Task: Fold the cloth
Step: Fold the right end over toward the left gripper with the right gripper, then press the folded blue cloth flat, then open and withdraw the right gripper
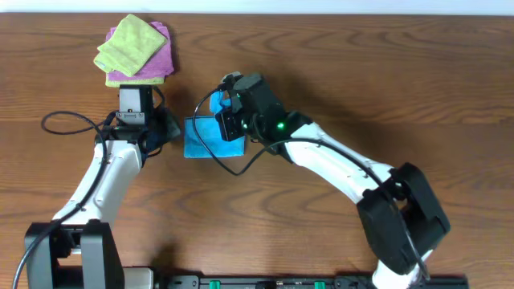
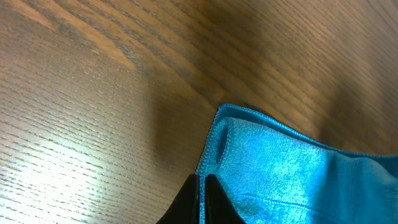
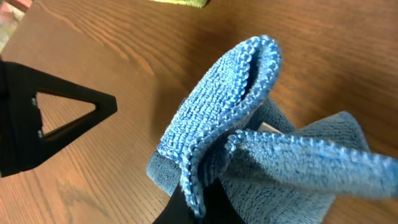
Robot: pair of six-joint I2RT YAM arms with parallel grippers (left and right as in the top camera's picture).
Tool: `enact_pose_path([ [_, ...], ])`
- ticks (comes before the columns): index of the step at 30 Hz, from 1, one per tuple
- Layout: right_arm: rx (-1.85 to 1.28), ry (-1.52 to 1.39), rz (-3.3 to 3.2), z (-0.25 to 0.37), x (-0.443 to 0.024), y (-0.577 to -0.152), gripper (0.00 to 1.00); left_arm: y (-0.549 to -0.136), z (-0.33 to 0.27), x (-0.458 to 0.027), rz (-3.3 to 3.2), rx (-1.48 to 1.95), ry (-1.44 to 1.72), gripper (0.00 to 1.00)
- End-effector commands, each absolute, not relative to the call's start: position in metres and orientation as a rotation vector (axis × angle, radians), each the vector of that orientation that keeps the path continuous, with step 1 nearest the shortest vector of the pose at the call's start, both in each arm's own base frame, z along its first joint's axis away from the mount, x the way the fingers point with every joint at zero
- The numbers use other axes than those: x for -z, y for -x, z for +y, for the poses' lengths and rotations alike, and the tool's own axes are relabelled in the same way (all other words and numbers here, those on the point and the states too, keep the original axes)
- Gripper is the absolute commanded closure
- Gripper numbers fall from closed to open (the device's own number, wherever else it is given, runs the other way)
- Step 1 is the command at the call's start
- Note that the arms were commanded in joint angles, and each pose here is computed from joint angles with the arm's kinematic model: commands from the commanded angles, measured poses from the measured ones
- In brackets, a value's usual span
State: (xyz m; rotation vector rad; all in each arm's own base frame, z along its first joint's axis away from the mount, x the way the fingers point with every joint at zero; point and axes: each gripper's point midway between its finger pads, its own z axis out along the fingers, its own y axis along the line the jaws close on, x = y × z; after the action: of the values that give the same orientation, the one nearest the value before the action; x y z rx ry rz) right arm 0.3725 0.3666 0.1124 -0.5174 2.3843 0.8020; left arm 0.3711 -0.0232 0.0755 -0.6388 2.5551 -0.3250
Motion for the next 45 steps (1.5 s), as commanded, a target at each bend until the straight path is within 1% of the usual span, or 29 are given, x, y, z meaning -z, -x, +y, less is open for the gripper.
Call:
enact_pose_path([
  [1, -0.799, 0.558, 2.387, 0.377, -0.107, -0.368, 0.99, -0.375, -0.015, -0.085, 2.53, 0.306, 0.632, 0.94],
  [8, -0.819, 0.604, 2.411, 0.392, -0.092, -0.358, 0.99, -0.371, 0.005, -0.082, 2.525, 0.26, 0.694, 0.94],
  [17, -0.828, 0.625, 2.421, 0.406, -0.083, -0.36, 0.99, -0.366, 0.024, -0.08, 2.528, 0.227, 0.746, 0.94],
  [32, -0.853, 0.67, 2.462, 0.424, -0.057, -0.353, 0.99, -0.365, 0.027, -0.079, 2.527, 0.222, 0.759, 0.94],
  [37, -0.856, 0.681, 2.464, 0.428, -0.055, -0.349, 0.99, -0.365, 0.027, -0.079, 2.527, 0.222, 0.758, 0.94],
  [38, -0.857, 0.682, 2.464, 0.428, -0.055, -0.349, 0.98, -0.365, 0.027, -0.079, 2.528, 0.221, 0.755, 0.94],
  [39, -0.857, 0.683, 2.464, 0.428, -0.055, -0.349, 0.9, -0.365, 0.027, -0.079, 2.528, 0.221, 0.755, 0.94],
  [40, -0.863, 0.687, 2.463, 0.429, -0.056, -0.348, 0.78, -0.365, 0.027, -0.079, 2.527, 0.22, 0.755, 0.94],
  [45, -0.945, 0.755, 2.453, 0.437, -0.059, -0.336, 0.59, -0.365, 0.029, -0.079, 2.525, 0.204, 0.759, 0.94],
])
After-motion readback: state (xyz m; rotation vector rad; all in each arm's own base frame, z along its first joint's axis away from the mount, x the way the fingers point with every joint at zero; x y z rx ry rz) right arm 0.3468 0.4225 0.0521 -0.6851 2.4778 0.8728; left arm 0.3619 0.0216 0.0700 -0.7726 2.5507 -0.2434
